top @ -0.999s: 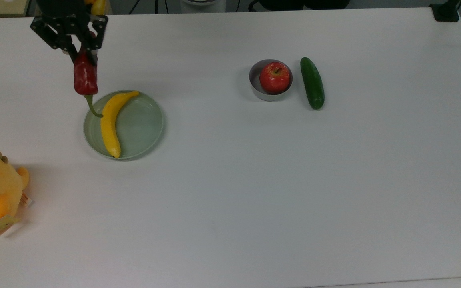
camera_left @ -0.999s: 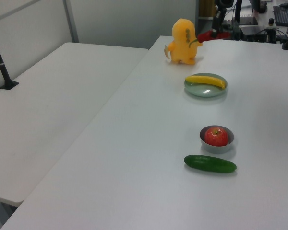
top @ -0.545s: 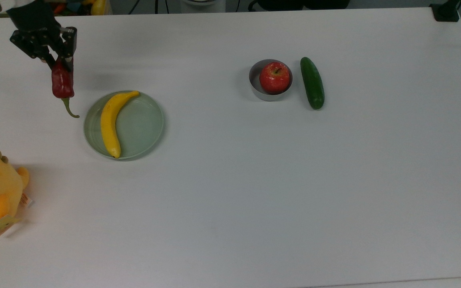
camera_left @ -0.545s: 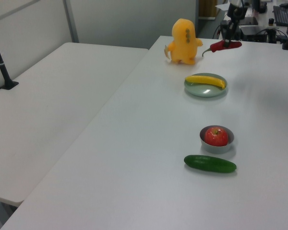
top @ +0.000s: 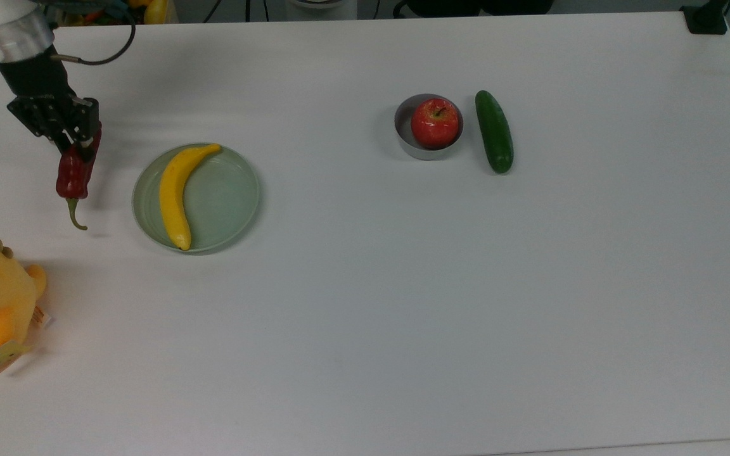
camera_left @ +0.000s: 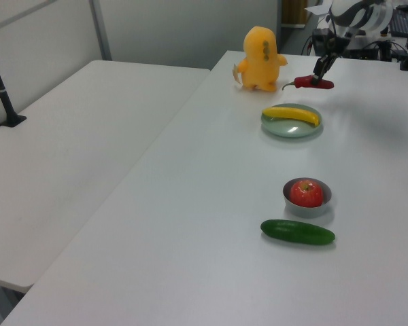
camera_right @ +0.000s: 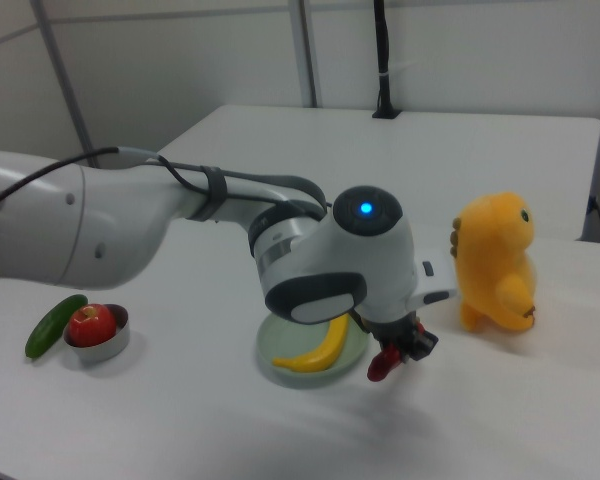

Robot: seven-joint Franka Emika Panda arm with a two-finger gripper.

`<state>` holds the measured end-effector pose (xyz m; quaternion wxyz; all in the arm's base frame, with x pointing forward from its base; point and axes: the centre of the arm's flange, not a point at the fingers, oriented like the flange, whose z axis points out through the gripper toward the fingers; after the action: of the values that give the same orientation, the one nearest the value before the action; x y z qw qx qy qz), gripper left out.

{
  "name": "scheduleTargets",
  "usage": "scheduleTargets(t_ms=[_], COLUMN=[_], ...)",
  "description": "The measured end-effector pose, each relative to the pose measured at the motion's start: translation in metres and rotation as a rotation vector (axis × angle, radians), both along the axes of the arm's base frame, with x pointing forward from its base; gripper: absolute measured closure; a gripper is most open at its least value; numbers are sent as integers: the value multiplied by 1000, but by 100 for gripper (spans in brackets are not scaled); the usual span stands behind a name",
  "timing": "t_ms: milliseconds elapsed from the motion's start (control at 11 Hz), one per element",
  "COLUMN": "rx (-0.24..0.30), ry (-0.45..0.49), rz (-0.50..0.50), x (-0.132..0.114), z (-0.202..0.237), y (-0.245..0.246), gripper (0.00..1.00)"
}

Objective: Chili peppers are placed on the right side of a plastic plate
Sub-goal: 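Carry the chili pepper past the plate toward the plush toy, then lower the chili pepper beside the plate and open the gripper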

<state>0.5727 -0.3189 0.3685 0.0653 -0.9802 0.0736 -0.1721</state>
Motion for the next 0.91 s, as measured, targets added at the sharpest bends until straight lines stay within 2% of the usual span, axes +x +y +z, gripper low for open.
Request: scheduleTargets(t_ms=[363,454,545,817,908], rx=[-19,-20,-20,-23,-25], ry=[-3,-3,-4,-5,-9], rz=[15,20,22,38,40], x=[14,16,16,19,20], z=[-28,-29,-29,-28,-26], y=[18,22,22,27,28], gripper=[67,62,52,5,0])
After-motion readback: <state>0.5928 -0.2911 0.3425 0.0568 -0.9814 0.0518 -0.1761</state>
